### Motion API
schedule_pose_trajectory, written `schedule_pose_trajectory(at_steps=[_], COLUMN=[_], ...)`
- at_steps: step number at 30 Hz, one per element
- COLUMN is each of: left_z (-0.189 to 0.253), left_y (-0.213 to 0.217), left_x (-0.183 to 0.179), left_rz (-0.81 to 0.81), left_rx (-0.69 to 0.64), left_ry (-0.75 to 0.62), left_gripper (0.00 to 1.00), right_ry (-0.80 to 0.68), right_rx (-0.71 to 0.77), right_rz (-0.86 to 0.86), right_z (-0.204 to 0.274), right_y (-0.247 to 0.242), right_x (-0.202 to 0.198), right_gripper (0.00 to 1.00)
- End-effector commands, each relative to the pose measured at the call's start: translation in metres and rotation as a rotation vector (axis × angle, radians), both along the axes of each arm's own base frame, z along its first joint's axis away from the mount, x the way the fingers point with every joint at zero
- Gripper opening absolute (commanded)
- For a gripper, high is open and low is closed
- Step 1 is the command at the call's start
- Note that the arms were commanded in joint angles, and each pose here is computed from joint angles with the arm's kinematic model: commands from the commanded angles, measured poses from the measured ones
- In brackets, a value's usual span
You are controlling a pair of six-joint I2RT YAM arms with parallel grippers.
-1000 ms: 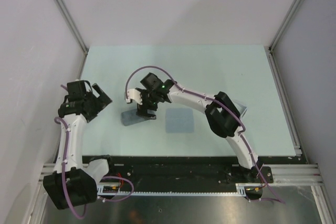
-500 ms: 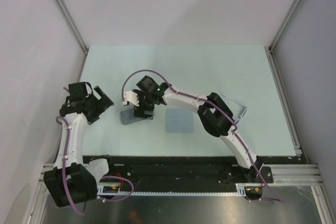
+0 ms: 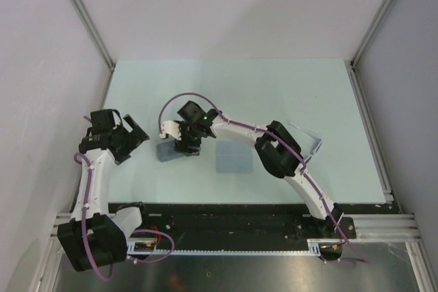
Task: Organize the sunglasses
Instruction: Pick up the sunglasses case from the center of the board.
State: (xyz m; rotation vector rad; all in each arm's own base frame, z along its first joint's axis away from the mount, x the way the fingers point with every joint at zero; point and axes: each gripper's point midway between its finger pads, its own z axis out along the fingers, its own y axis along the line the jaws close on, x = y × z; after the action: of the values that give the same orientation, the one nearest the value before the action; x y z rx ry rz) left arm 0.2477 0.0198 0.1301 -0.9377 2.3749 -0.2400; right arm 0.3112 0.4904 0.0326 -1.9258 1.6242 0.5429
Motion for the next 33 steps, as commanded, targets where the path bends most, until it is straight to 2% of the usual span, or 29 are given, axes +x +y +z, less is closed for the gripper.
schedule_pose_trajectory(at_steps=[1, 2, 3, 5, 7, 9, 12, 18, 24, 27, 32, 33], left_z=[0.011, 0.012, 0.013, 0.017, 0.020, 0.023, 0.029, 0.046, 0.072, 0.104, 0.155, 0.178], left_y=[0.002, 0.002, 0.002, 0.001, 0.001, 0.000, -0.001, -0.010, -0.035, -0.061, -0.096, -0.106], left_x=[0.008, 0.008, 0.009, 0.010, 0.011, 0.012, 0.013, 0.016, 0.020, 0.020, 0.012, 0.009], left_rz=[-0.011, -0.014, -0.018, -0.027, -0.034, -0.039, -0.047, -0.100, -0.236, -0.380, -0.533, -0.610], left_rx=[0.004, 0.006, 0.004, 0.008, 0.009, 0.007, 0.010, -0.010, -0.085, -0.147, -0.255, -0.266], left_ry=[-0.037, -0.043, -0.045, -0.058, -0.069, -0.079, -0.097, -0.159, -0.268, -0.422, -0.653, -0.761], left_gripper=[1.00, 1.00, 1.00, 1.00, 1.00, 1.00, 1.00, 1.00, 1.00, 1.00, 1.00, 1.00], right_ry=[0.015, 0.019, 0.024, 0.030, 0.039, 0.042, 0.053, 0.118, 0.202, 0.268, 0.405, 0.427], right_rx=[-0.024, -0.027, -0.033, -0.031, -0.020, 0.011, 0.073, 0.264, 0.450, 0.555, 0.738, 0.782], right_rz=[-0.039, -0.049, -0.060, -0.071, -0.093, -0.104, -0.142, -0.309, -0.478, -0.592, -0.644, -0.647], right_z=[0.000, 0.001, 0.002, 0.004, 0.010, 0.021, 0.038, 0.101, 0.168, 0.211, 0.288, 0.309], right_y=[-0.001, -0.002, -0.005, -0.006, -0.007, -0.004, 0.001, 0.004, -0.013, -0.028, -0.055, -0.061], right_x=[0.001, 0.001, 0.001, 0.000, 0.000, -0.001, 0.000, 0.010, 0.024, 0.037, 0.040, 0.035], right_gripper=[0.60, 0.52, 0.40, 0.29, 0.22, 0.12, 0.05, 0.00, 0.00, 0.02, 0.03, 0.04])
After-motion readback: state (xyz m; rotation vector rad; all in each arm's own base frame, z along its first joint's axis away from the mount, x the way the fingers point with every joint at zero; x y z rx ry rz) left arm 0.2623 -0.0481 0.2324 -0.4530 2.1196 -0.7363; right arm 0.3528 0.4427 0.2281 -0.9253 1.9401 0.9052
